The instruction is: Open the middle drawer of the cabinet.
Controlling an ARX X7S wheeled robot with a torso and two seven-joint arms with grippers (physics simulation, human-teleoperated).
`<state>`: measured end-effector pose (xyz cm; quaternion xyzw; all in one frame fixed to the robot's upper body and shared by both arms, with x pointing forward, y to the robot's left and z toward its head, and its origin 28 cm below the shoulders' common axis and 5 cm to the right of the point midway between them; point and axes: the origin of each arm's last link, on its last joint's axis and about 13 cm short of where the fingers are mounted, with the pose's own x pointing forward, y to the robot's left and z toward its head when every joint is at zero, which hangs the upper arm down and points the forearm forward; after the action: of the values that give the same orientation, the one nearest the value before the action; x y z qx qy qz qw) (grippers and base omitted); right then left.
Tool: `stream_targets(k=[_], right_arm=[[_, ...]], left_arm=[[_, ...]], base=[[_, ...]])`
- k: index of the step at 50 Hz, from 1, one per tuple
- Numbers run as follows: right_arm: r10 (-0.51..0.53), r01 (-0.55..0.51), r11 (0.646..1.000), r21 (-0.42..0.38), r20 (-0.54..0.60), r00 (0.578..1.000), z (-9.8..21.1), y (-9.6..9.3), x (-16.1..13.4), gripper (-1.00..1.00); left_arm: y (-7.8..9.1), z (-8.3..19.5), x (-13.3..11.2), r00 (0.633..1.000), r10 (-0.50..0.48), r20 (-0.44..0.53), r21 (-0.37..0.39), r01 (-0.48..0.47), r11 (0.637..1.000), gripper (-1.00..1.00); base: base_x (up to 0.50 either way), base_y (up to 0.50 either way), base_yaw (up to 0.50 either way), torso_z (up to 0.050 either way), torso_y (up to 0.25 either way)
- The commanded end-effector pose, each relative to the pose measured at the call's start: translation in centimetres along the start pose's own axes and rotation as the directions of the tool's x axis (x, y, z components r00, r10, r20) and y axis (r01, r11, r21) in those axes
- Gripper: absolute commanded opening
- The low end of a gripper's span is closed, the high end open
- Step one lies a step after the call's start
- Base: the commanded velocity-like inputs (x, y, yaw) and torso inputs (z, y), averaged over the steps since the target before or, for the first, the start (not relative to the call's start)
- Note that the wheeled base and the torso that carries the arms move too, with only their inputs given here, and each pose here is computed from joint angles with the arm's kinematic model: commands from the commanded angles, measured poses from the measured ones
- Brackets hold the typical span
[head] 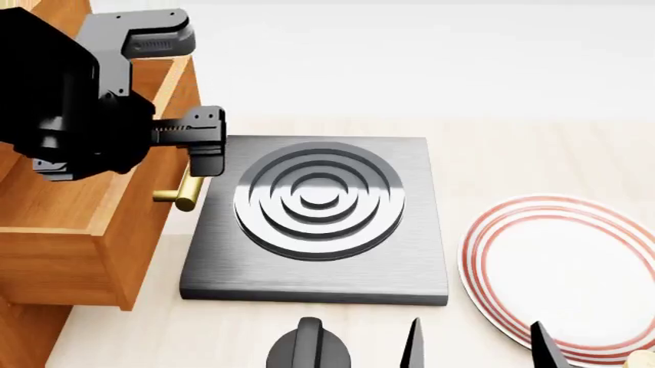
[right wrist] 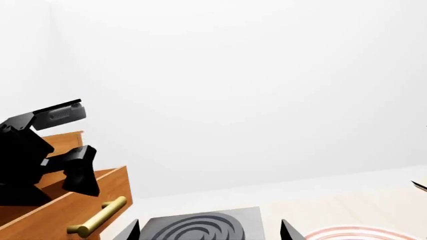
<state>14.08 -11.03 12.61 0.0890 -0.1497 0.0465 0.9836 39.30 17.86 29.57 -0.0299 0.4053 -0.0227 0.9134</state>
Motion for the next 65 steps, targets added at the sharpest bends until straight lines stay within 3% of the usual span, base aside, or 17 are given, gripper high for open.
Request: stream_targets(k=[1, 18, 32, 65], right_arm=[[0.002, -0.002, 1.0, 0.0, 0.001, 1.0, 0.0, 0.0, 0.0, 1.0], [0.002, -0.002, 1.0, 0.0, 0.001, 1.0, 0.0, 0.0, 0.0, 1.0], [0.002, -0.002, 1.0, 0.0, 0.002, 1.0, 0.1, 0.0, -0.1, 1.0], [0.003, -0.003, 1.0, 0.002, 0.004, 1.0, 0.2, 0.0, -0.1, 1.0]], left_arm=[[-0.1, -0.5, 0.6, 1.0, -0.014, -0.014, 0.002, 0.014, 1.0, 1.0], [-0.9, -0.7, 0.8, 0.998, -0.06, -0.018, 0.019, 0.061, 0.998, 1.0], [-1.7, -0.5, 0.3, 0.987, -0.157, -0.016, 0.011, 0.158, 0.987, 1.0], [-3.3, -0.5, -0.2, 0.976, -0.216, -0.013, 0.061, 0.216, 0.974, 1.0]], base=[[0.0, 0.0, 0.0, 0.0, 0.0], [0.0, 0.0, 0.0, 0.0, 0.0], [0.0, 0.0, 0.0, 0.0, 0.0], [0.0, 0.0, 0.0, 0.0, 0.0]])
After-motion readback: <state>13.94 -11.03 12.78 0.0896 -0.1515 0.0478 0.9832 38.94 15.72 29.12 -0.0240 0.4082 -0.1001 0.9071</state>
